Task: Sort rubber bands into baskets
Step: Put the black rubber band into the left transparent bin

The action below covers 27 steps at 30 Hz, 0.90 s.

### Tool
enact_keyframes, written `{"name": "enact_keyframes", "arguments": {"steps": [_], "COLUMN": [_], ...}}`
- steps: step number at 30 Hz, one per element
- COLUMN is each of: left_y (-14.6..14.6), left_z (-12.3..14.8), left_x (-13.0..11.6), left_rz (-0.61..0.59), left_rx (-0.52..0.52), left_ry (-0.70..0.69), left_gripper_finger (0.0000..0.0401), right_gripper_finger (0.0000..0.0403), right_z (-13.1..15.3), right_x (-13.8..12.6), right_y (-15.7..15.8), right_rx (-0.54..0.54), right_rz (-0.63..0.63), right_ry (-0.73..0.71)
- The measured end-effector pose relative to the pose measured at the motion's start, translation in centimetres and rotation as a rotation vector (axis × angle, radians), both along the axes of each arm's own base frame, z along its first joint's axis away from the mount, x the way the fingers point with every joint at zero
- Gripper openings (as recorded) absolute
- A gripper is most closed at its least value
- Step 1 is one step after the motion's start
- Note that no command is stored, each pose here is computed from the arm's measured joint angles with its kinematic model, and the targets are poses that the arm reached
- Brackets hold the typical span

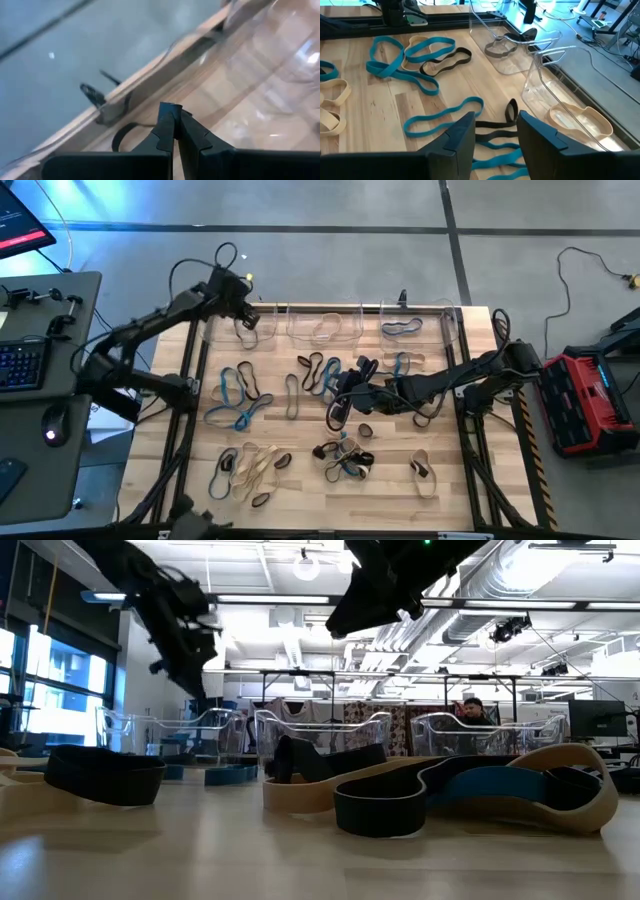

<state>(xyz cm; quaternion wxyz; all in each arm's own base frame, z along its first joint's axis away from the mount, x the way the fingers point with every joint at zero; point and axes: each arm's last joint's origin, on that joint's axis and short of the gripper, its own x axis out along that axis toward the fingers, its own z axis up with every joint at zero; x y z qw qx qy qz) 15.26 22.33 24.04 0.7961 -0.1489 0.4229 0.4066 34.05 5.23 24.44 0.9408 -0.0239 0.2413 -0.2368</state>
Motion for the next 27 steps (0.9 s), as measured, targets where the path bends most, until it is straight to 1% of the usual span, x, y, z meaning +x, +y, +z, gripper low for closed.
{"name": "enact_keyframes", "arguments": {"steps": [3,6,10,15,19,27], "left_y": [1.4,2.1,2.3,2.3,2.3,1.1], "left_z": [-1.6,-3.2,-5.0,-6.2,-6.3,-4.2], "left_x": [0.1,0.2,0.4,0.4,0.5,1.1], "left_rz": [0.009,0.004,-0.007,-0.029,-0.033,-0.086], "left_rx": [-0.076,-0.135,-0.213,-0.274,-0.276,-0.2], "left_ry": [0.061,0.109,0.166,0.217,0.222,0.194], "left_gripper_finger": [0.0,0.0,0.0,0.0,0.001,0.0066], "right_gripper_finger": [0.0133,0.0133,0.0133,0.0133,0.0133,0.0133], "right_z": [0.0,-0.1,-0.1,-0.1,-0.1,-0.1], "right_x": [0.0,0.0,0.0,0.0,0.0,0.0], "right_y": [0.0,0.0,0.0,0.0,0.0,0.0], "right_rx": [0.0,-0.002,-0.002,-0.003,-0.003,-0.004], "right_rz": [0.0,0.0,0.001,0.001,0.002,0.002], "right_ry": [0.002,0.008,0.008,0.008,0.008,0.009]}}
